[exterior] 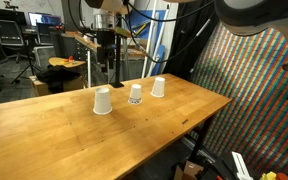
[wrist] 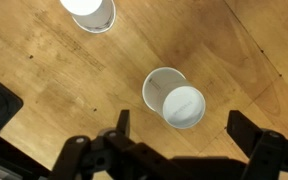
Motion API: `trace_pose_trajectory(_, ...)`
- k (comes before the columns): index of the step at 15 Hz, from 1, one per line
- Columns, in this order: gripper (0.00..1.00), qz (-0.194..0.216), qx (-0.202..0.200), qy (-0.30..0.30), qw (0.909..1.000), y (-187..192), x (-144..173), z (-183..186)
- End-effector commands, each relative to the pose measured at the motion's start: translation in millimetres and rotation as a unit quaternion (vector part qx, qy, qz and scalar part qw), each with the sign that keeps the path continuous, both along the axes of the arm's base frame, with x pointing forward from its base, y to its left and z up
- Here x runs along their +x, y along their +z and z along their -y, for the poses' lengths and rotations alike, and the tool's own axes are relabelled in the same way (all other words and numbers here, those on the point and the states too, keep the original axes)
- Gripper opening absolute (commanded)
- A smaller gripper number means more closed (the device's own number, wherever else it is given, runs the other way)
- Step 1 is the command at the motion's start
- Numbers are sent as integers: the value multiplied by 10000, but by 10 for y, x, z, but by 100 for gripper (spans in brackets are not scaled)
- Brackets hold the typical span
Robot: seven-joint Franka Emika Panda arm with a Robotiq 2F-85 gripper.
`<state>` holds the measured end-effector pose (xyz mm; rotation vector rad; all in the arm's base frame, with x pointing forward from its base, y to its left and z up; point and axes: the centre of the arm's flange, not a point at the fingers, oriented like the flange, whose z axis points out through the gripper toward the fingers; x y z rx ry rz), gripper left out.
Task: Stack the cups
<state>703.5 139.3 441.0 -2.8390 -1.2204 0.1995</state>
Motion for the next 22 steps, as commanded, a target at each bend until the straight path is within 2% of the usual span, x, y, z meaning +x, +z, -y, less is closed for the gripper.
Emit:
trace_pose_trajectory(1,100,-171,180,-17,9997,-249,-100,3)
trace_pose_trajectory(5,100,-368,120,-68,9992,-574,-152,-69)
trace_pose_trajectory(18,100,-568,104,147,9982,-997,-350,-271)
trace_pose_trajectory(22,100,-124,-137,51,9998,-1101,-381,-370)
